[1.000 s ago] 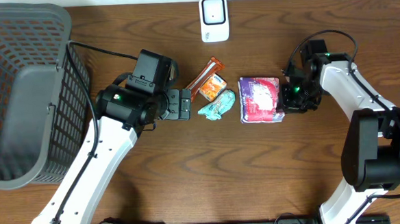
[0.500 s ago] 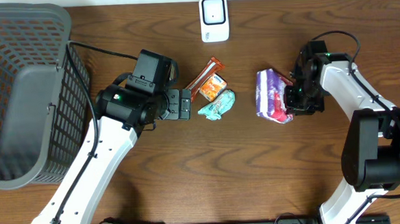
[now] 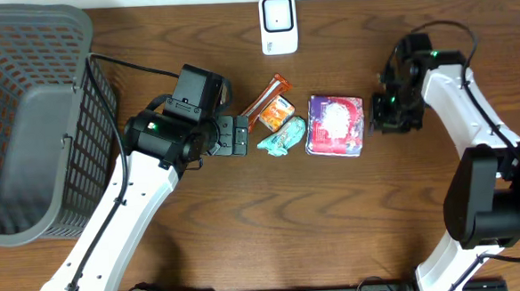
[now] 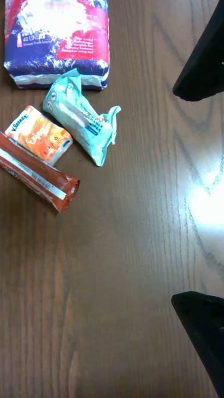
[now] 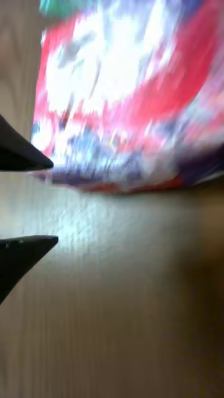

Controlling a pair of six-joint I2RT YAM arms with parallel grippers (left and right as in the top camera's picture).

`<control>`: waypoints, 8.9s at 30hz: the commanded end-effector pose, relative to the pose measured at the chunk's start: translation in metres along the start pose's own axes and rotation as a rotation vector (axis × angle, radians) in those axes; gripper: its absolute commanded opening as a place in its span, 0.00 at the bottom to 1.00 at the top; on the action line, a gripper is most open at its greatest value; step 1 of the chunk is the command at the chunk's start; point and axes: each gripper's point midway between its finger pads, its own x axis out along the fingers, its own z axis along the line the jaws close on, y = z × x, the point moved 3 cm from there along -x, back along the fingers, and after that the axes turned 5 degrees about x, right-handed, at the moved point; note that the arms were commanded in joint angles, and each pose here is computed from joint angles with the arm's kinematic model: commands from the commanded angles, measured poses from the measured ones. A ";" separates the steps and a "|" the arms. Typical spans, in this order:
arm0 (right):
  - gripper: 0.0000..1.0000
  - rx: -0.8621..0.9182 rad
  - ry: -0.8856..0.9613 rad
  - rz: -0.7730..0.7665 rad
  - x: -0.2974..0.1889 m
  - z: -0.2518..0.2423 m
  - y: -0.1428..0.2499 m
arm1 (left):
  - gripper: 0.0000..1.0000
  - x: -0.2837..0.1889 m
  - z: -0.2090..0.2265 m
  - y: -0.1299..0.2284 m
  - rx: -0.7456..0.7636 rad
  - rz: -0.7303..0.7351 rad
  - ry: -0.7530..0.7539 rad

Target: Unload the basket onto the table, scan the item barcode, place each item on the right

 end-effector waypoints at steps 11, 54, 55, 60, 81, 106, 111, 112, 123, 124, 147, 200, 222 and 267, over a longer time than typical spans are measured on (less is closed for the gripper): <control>0.82 -0.025 -0.053 -0.071 -0.013 0.018 -0.016 | 0.98 0.000 0.000 0.000 -0.004 0.005 0.005; 0.20 -0.034 -0.502 -0.139 0.050 0.036 -0.008 | 0.98 0.000 0.000 0.000 -0.004 0.005 0.006; 0.17 -0.025 -0.451 -0.148 0.044 0.032 -0.013 | 0.98 0.000 0.000 0.000 -0.004 0.005 0.006; 0.03 -0.004 -0.070 -0.219 0.002 0.008 -0.033 | 0.98 0.000 0.000 0.000 -0.004 0.005 0.005; 0.05 -0.130 0.794 -0.392 -0.015 0.016 -0.027 | 0.98 0.000 0.000 0.000 -0.004 0.005 0.005; 0.99 -0.362 0.178 -0.254 -0.047 0.148 -0.020 | 0.98 0.000 0.000 0.000 -0.004 0.005 0.006; 0.99 -0.325 0.172 -0.265 -0.083 0.119 -0.039 | 0.98 0.000 0.000 0.000 -0.004 0.005 0.005; 0.99 -0.301 0.175 -0.268 -0.087 0.110 -0.044 | 0.98 0.000 0.000 0.000 -0.004 0.005 0.006; 0.99 -0.171 -0.101 -0.147 -0.103 0.020 -0.065 | 0.98 0.000 0.000 0.000 -0.004 0.005 0.006; 0.99 -0.159 -0.134 -0.139 -0.104 0.012 -0.066 | 0.98 0.000 0.000 0.000 -0.004 0.005 0.005; 0.99 -0.063 -0.504 0.064 0.001 0.001 -0.025 | 0.98 0.000 0.000 0.000 -0.004 0.005 0.005; 0.83 0.153 -0.157 -0.211 0.046 0.027 -0.006 | 0.98 0.000 0.000 0.000 -0.004 0.005 0.005; 0.82 -0.302 0.007 -0.405 -0.034 0.114 -0.033 | 0.98 0.000 0.000 0.000 -0.004 0.005 0.005; 0.01 -0.307 0.351 -0.433 0.010 0.152 -0.037 | 0.98 0.000 0.000 0.000 -0.004 0.005 0.006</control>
